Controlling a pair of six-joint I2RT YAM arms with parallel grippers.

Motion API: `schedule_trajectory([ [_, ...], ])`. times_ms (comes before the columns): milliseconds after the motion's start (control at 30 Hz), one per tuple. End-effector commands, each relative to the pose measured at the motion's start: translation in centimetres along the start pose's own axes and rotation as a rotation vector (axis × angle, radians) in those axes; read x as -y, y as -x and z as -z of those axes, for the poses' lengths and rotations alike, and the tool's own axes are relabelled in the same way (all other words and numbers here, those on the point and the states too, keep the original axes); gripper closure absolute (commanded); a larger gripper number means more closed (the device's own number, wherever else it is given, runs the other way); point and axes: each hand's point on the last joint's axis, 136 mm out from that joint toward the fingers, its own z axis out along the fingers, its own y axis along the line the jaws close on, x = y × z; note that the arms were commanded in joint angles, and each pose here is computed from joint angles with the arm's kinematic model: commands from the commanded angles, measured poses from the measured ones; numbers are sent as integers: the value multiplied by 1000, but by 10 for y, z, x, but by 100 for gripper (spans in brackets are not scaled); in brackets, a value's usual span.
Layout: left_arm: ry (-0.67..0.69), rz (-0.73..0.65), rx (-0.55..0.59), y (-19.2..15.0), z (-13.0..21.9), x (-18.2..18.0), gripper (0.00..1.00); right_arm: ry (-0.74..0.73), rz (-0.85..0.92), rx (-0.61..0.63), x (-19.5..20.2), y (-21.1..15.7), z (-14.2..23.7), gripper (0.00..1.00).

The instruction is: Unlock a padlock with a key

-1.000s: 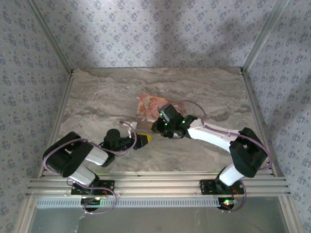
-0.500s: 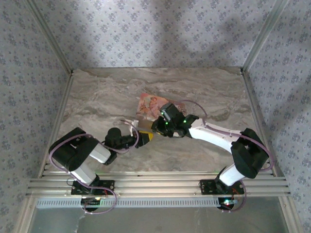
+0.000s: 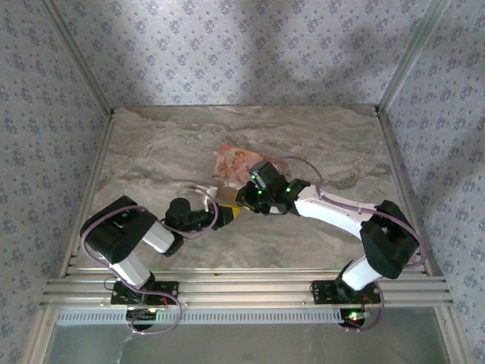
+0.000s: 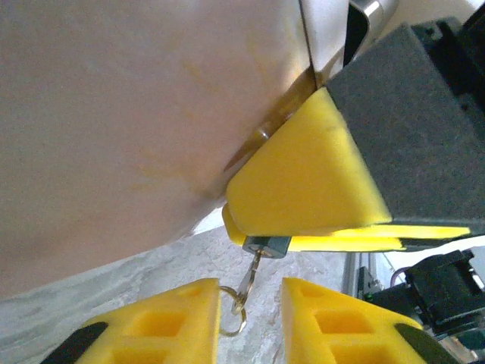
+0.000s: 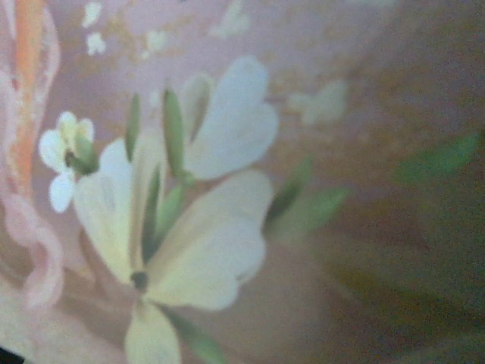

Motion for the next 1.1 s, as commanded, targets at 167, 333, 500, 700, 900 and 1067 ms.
schedule_trajectory([
  [167, -22, -43, 12, 3, 0, 3, 95, 88, -1, 19, -23, 4, 15, 100],
  [333, -42, -65, 25, 9, 1, 11, 100, 80, -7, 23, -19, 4, 13, 100],
  [500, -57, -112, 77, 22, 7, 24, 100, 84, -28, 14, -16, 1, 7, 100],
  [700, -103, -142, 121, 38, 4, 44, 100, 158, -84, -43, -24, -11, -7, 100],
  [900, -155, -156, 142, 51, 1, 61, 100, 140, -75, -100, -19, -24, -17, 100],
  [1067, -148, -159, 112, 46, -5, 57, 100, 63, -46, -148, 0, -36, -24, 100],
])
